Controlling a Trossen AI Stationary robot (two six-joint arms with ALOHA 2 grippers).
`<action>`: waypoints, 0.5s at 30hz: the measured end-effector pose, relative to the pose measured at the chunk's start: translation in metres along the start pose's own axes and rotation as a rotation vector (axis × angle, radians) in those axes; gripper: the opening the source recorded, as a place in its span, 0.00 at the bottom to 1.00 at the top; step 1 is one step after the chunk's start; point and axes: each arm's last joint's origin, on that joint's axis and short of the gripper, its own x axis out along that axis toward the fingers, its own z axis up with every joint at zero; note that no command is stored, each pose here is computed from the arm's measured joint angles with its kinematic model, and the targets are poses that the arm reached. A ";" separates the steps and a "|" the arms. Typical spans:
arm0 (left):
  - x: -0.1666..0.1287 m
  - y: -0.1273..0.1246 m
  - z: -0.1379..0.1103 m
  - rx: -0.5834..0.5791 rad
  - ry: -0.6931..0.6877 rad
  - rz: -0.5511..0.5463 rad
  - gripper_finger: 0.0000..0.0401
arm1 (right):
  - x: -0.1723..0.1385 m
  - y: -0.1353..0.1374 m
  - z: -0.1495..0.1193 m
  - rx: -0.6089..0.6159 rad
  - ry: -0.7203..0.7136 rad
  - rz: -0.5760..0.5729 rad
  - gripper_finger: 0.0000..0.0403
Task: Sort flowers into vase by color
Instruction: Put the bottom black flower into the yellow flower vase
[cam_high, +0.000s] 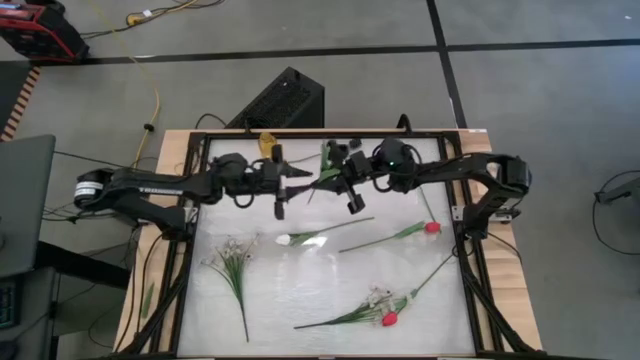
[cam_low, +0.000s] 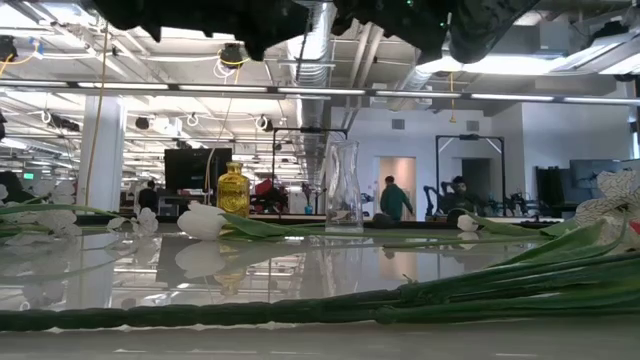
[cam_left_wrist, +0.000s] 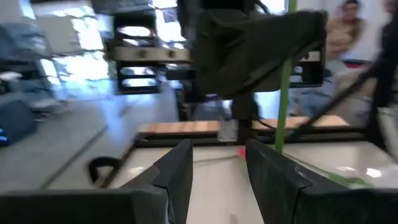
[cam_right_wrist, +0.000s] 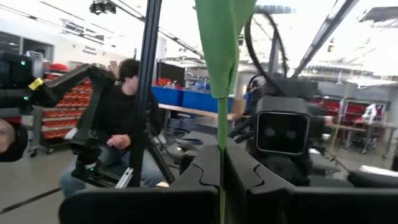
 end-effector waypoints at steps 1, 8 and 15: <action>0.004 -0.001 0.001 -0.005 -0.002 -0.037 0.34 | 0.002 0.000 -0.001 0.009 0.004 0.003 0.06; 0.006 -0.004 0.005 0.004 0.007 -0.085 0.34 | 0.005 0.001 -0.005 0.033 0.030 0.010 0.06; -0.005 0.001 0.007 0.033 0.089 0.021 0.33 | 0.004 0.001 -0.013 0.063 0.119 0.005 0.06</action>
